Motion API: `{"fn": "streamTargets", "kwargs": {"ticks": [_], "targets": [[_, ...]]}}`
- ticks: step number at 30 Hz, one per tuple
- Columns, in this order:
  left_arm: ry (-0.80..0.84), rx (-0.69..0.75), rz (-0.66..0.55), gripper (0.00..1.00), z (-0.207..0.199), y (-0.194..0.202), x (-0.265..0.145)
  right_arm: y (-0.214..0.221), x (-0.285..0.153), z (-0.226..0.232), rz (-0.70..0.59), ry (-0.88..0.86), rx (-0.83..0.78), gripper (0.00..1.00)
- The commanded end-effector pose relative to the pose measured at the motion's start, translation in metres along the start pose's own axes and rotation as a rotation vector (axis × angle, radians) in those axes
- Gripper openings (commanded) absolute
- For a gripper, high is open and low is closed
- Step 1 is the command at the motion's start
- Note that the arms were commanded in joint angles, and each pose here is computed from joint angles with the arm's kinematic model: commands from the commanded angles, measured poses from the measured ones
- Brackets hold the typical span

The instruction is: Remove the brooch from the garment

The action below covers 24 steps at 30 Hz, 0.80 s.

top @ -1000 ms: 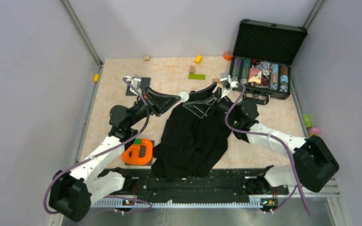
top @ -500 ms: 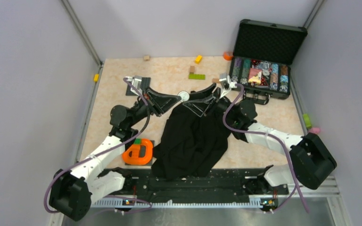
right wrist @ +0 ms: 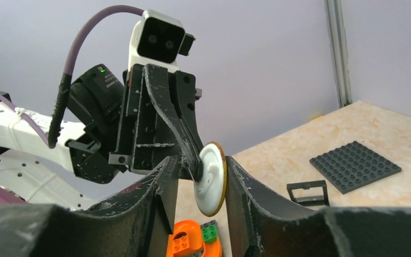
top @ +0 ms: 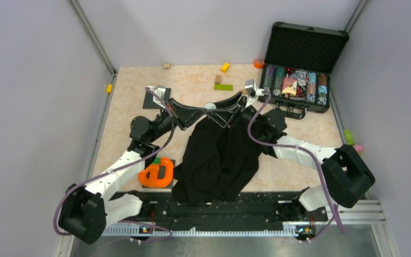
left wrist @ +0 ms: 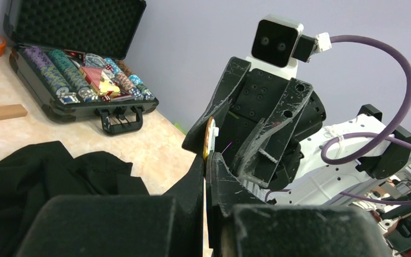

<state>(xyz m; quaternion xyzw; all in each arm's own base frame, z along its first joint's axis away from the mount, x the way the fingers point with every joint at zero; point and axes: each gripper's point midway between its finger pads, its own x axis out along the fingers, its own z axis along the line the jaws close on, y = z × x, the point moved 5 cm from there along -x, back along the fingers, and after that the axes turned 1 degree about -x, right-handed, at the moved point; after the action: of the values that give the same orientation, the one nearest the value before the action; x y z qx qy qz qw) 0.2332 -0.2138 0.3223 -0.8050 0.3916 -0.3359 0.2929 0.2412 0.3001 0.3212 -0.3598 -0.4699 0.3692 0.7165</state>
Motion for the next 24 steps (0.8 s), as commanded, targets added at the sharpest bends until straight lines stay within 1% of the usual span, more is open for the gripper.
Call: {"fn": "streamTargets", "kwargs": {"ticks": [1,3,5,6,8,12,14,16,17,21,24], "targets": [[0.056,0.066,-0.058,0.00,-0.0128,-0.0190,0.0042,-0.0216,0.0102,0.0067,-0.064,-0.061,-0.047,0.36],[0.056,0.063,-0.060,0.00,-0.0128,-0.0197,0.0039,-0.0206,0.0099,0.0072,-0.059,-0.067,-0.051,0.37],[0.061,0.058,-0.062,0.00,-0.0135,-0.0205,0.0032,-0.0202,0.0088,0.0091,-0.052,-0.076,-0.055,0.47],[0.064,0.056,-0.064,0.00,-0.0136,-0.0211,0.0029,-0.0200,0.0076,0.0099,-0.052,-0.079,-0.062,0.49],[0.071,0.050,-0.066,0.00,-0.0144,-0.0225,0.0022,-0.0187,0.0057,0.0112,-0.038,-0.084,-0.076,0.51],[0.083,0.046,-0.069,0.00,-0.0167,-0.0236,0.0009,-0.0160,0.0040,0.0121,-0.015,-0.091,-0.094,0.48],[0.085,0.043,-0.068,0.00,-0.0172,-0.0233,0.0007,-0.0155,0.0040,0.0111,-0.010,-0.087,-0.101,0.40],[0.096,0.040,-0.061,0.00,-0.0181,-0.0223,0.0006,-0.0155,0.0039,0.0097,-0.013,-0.076,-0.101,0.30],[0.100,0.039,-0.059,0.00,-0.0184,-0.0220,0.0007,-0.0163,0.0038,0.0088,-0.019,-0.069,-0.098,0.28],[0.102,0.038,-0.054,0.00,-0.0178,-0.0202,-0.0001,-0.0203,0.0081,0.0094,-0.042,-0.079,-0.070,0.32],[0.106,0.041,-0.056,0.00,-0.0185,-0.0201,-0.0006,-0.0232,0.0117,0.0100,-0.061,-0.090,-0.046,0.31]]}}
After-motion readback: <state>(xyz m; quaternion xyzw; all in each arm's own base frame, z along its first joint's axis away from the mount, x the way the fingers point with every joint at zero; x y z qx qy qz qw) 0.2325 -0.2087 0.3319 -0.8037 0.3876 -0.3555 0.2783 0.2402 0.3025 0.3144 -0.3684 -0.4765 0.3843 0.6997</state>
